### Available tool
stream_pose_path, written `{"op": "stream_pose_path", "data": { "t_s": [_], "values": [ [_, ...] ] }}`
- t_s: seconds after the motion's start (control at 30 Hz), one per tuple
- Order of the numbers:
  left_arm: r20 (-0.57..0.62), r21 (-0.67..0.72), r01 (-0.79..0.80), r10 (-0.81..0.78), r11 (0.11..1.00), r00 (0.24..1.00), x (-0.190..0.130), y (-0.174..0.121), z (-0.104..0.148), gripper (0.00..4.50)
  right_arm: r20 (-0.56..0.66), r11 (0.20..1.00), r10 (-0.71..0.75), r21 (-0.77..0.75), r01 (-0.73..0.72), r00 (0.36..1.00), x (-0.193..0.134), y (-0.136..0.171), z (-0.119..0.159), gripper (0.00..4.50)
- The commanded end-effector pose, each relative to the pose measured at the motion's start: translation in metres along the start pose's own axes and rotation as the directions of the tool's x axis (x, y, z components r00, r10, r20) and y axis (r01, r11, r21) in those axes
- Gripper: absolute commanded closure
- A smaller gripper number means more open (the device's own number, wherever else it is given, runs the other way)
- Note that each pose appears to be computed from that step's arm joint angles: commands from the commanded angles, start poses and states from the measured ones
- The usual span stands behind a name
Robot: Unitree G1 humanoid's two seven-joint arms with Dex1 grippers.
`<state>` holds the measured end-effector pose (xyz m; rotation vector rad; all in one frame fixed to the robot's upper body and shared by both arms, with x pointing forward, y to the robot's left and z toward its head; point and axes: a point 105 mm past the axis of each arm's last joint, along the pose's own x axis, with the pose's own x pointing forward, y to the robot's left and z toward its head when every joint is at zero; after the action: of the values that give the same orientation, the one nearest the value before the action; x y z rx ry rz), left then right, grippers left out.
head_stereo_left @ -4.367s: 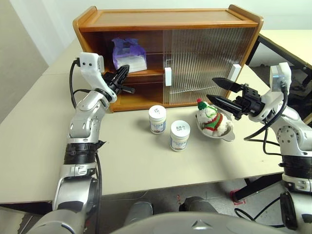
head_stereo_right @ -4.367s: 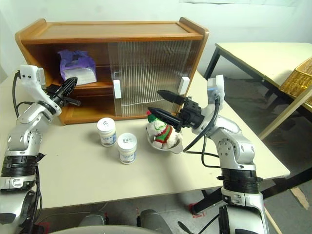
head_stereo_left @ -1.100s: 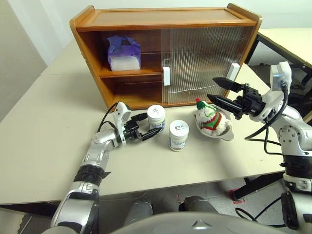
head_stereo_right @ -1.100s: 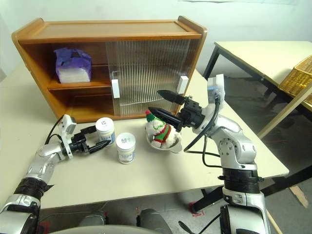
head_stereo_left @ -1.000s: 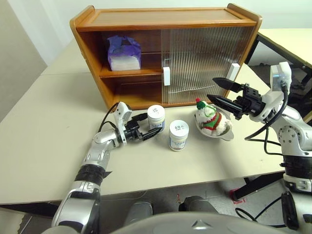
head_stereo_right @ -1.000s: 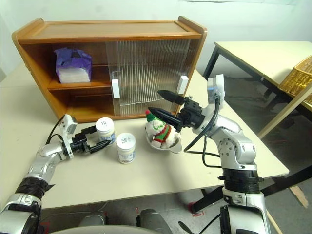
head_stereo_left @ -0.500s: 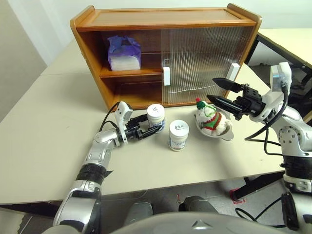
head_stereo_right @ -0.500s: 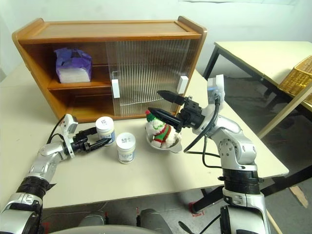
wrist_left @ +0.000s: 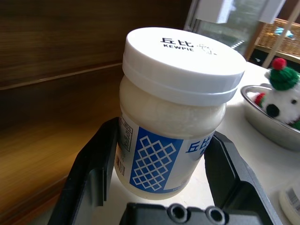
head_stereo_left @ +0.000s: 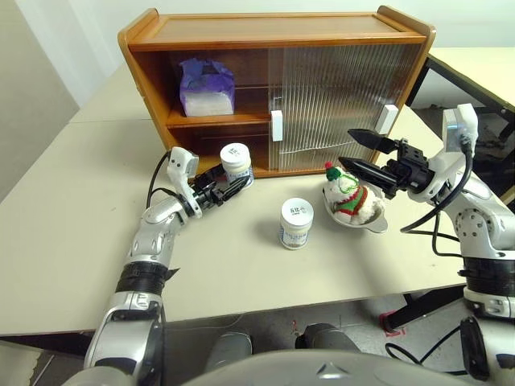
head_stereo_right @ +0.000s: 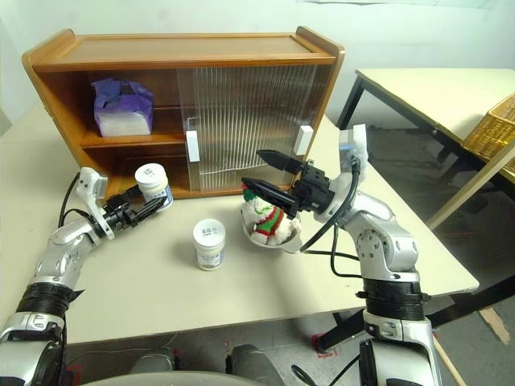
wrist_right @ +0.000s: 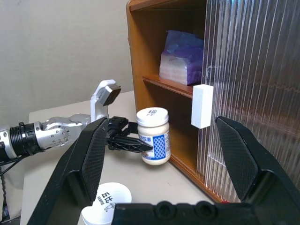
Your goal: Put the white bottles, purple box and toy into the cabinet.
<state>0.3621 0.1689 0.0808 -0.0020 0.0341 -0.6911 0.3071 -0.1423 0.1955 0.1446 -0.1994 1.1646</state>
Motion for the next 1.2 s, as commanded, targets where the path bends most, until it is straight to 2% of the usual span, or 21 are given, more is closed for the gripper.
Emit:
{"op": "stream_pose_path", "data": {
  "t_s": [0.03,0.2,0.67,1.2],
  "values": [
    [0.01,0.015,-0.076,0.076,0.997,0.997,0.007,0.014,0.009,1.44,-0.007,1.0,0.013,0.003,-0.013,1.0,0.002,0.002,-0.001,0.0],
    [0.019,0.025,-0.139,0.139,0.99,0.99,0.013,0.025,0.014,1.44,-0.008,1.0,0.01,0.002,-0.01,1.0,0.002,0.002,-0.001,0.0],
    [-0.045,-0.008,-0.372,0.371,0.928,0.928,0.037,0.052,0.003,1.44,-0.007,1.0,0.008,0.002,-0.008,1.0,0.002,0.001,-0.001,0.0],
    [-0.078,-0.014,-0.363,0.361,0.931,0.929,0.074,0.031,-0.005,1.44,-0.005,1.0,0.007,-0.006,-0.007,1.0,0.003,0.001,0.001,0.0]
  ]
}}
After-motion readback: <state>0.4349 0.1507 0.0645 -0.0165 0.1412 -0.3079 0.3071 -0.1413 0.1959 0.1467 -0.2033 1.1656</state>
